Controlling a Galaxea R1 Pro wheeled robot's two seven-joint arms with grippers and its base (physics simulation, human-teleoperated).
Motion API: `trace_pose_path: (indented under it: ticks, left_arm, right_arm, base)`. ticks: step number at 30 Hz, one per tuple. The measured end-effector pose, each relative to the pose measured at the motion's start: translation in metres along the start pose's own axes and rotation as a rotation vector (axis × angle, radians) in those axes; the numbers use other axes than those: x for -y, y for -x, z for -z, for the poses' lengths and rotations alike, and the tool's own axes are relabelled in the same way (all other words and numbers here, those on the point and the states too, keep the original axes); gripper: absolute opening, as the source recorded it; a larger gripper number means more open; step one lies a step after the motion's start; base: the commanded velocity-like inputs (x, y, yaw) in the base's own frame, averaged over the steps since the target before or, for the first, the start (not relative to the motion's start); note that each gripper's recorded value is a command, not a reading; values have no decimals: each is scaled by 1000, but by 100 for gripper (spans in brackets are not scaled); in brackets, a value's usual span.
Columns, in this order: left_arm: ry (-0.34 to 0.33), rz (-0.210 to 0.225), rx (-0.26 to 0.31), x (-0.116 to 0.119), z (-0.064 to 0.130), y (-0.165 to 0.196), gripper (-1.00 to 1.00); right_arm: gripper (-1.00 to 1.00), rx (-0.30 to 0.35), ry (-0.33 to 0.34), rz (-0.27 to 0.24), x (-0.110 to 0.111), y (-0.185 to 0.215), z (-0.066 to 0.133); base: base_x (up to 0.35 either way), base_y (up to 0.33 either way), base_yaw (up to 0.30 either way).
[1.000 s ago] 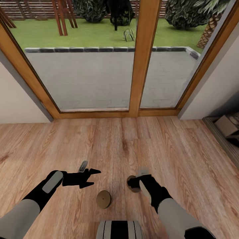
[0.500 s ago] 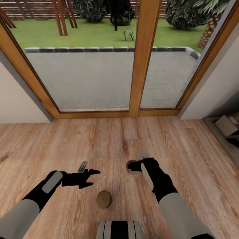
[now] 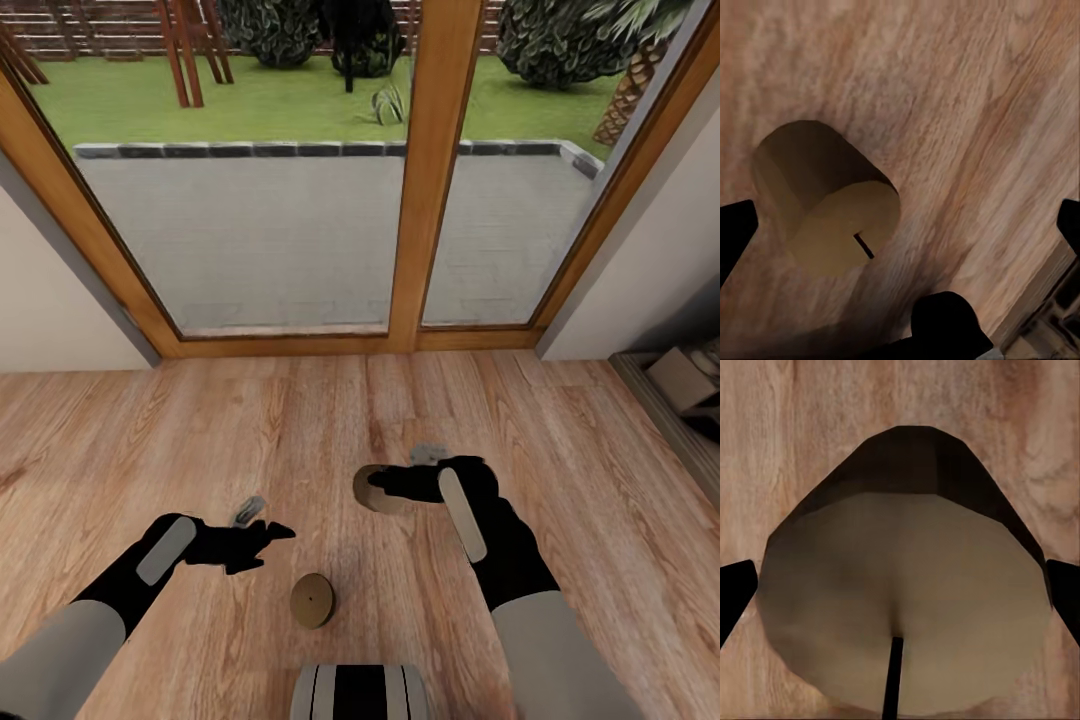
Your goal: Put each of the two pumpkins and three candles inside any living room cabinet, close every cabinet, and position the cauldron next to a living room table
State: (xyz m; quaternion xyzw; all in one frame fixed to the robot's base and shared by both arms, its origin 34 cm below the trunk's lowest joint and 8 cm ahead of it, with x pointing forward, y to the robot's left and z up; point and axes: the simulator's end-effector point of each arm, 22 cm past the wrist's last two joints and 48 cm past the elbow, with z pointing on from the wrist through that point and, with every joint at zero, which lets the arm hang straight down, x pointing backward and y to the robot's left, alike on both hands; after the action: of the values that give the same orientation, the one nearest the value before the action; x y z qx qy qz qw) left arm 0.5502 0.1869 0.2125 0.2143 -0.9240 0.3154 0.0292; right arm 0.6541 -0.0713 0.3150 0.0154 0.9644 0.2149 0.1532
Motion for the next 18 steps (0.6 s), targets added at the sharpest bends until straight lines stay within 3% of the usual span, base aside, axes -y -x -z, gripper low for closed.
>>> trace_pose_path:
  ticks: [3,7,10,12,15,18]
  left_arm:
    - [138,-14,-15,-11,-14,-10,100]
    - [344,-72,3,-16,-15,-10,100]
    - [526,-205,-1,5,-24,-25,100]
    - [620,-258,-5,15,-27,-37,100]
    - [667,-295,6,25,-26,-38,100]
    - [660,-363,39,47,-24,-33,100]
  right_arm:
    - [-100,2,5,-5,6,1,2]
    - [-100,-3,77,-10,-1,0,3]
    - [-100,5,58,7,20,3,9]
    - [-100,8,82,1,19,5,11]
    - [-100,9,89,3,19,5,12]
    - [-100,14,89,4,20,7,14]
  base:
    - [0,0,0]
    - [0,0,0]
    - [0,0,0]
    - [0,0,0]
    - [0,0,0]
    - [0,0,0]
